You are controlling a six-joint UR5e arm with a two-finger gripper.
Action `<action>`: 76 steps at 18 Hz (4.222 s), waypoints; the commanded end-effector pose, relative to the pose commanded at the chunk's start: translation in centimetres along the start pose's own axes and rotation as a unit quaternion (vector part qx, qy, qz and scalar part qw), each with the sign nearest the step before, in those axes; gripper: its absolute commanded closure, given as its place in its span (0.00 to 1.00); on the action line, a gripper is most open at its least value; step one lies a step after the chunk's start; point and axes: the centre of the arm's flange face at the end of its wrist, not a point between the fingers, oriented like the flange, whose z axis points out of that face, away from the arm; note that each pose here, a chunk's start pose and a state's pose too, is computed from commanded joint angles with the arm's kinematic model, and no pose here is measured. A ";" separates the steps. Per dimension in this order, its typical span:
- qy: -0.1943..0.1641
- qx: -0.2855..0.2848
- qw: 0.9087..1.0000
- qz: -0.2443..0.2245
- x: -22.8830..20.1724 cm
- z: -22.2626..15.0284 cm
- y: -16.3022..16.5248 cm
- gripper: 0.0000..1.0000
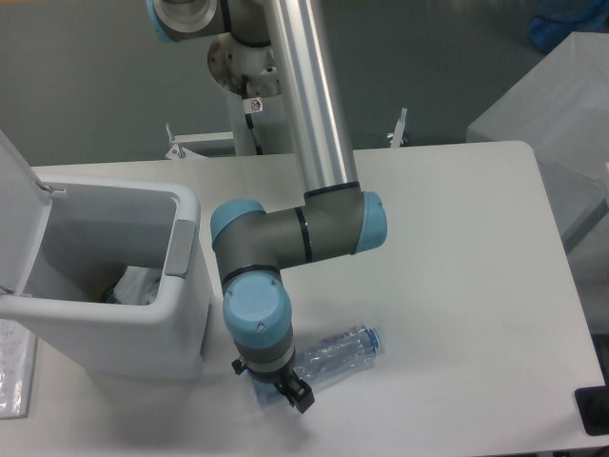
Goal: Place the trash in the trash can
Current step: 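Lower the gripper and close it around the bottle's cap end, then lift the water bottle and carry it over the bin opening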
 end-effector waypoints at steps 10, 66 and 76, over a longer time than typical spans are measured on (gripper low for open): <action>0.003 -0.001 1.000 0.000 0.1 0.2 0.0 0.40; 0.147 0.552 0.820 -0.032 8.9 -40.1 1.8 0.32; 0.162 0.541 0.824 -0.043 8.9 -36.5 2.2 0.31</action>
